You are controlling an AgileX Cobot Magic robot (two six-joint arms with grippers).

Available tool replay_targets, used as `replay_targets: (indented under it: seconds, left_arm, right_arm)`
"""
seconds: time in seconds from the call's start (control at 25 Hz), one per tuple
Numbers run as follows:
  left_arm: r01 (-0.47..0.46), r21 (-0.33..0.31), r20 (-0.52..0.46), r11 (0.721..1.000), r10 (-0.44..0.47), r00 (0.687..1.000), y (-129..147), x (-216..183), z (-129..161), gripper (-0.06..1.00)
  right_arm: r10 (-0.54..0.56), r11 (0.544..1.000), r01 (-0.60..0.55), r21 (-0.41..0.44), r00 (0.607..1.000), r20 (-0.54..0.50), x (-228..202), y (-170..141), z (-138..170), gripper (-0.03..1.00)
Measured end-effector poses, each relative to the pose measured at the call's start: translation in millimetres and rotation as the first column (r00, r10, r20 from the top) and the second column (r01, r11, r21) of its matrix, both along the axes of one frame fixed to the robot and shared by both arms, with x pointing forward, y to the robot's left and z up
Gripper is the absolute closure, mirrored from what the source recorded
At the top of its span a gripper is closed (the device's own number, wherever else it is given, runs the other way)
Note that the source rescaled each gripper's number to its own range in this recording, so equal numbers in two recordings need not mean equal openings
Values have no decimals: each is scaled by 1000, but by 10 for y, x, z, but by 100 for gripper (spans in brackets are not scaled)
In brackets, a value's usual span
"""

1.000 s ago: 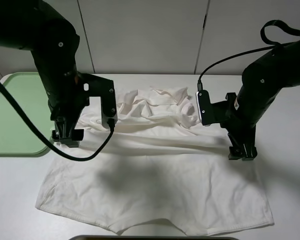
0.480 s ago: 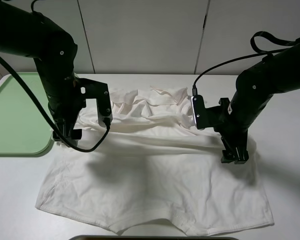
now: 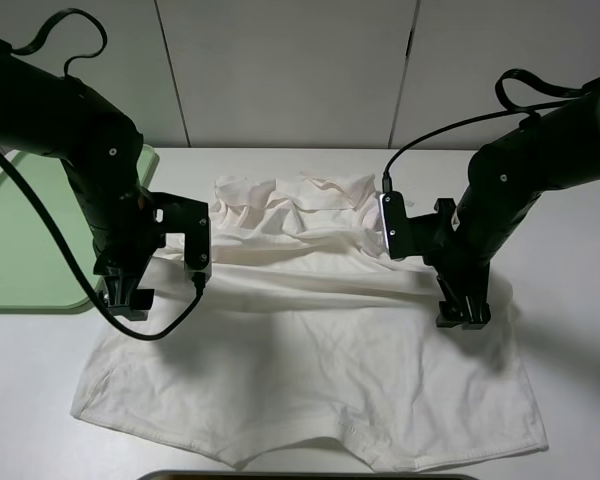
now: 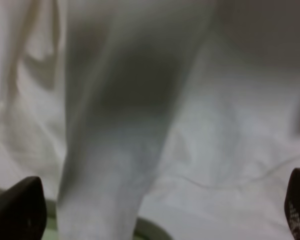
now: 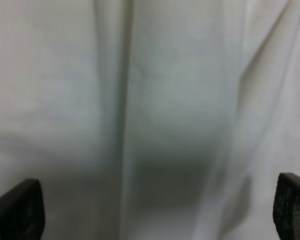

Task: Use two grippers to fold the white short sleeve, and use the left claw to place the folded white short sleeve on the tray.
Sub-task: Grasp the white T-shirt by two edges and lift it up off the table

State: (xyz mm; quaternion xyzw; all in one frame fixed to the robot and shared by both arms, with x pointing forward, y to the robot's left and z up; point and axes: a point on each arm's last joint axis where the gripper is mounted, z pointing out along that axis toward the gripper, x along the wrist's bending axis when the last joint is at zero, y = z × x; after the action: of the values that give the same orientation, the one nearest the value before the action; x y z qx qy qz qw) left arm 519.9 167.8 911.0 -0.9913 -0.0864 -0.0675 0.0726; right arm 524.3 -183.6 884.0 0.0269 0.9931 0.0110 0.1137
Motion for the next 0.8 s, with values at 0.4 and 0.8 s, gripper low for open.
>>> replay_targets:
  seconds: [0.4, 0.8]
  left_arm:
    - [23, -10, -8, 1000, -23, 1000, -39, 47, -254, 1]
    - [29, -24, 11, 999, -29, 1000, -54, 65, -255, 24]
  right_arm:
    - [-3, 1000, 2, -14, 999, -38, -5, -1, -129, -3]
    - [-3, 1000, 3, -17, 999, -44, 0, 1, -143, -3]
